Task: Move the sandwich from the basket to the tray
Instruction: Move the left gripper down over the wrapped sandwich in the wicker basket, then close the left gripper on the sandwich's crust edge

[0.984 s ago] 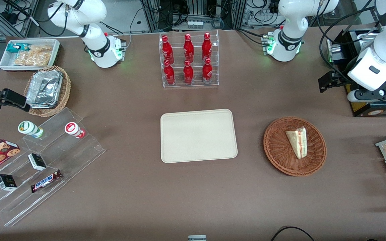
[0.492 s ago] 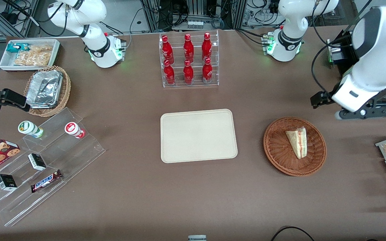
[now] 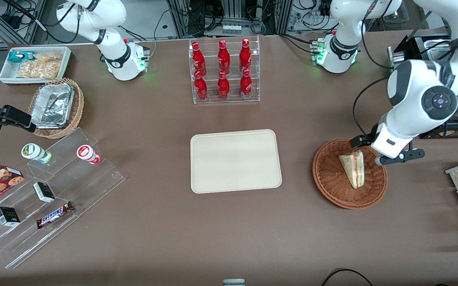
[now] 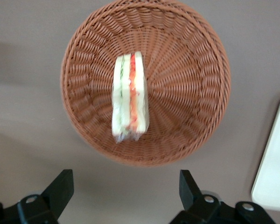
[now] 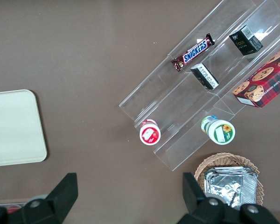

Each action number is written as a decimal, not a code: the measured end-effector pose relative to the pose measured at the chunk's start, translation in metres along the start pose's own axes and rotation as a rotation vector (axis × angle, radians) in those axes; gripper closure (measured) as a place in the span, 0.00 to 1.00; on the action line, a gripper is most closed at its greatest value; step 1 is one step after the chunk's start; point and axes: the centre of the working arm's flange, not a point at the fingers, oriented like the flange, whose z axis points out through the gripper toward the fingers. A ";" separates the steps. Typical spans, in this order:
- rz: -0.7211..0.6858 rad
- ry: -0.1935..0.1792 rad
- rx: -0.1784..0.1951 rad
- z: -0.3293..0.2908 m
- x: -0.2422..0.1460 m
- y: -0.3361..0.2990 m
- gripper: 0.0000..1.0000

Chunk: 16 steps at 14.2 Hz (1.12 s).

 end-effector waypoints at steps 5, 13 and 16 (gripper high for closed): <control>-0.066 -0.012 -0.028 0.068 0.017 0.001 0.00; -0.090 -0.050 -0.033 0.125 0.027 -0.008 0.00; -0.093 -0.066 -0.029 0.135 0.024 -0.011 0.09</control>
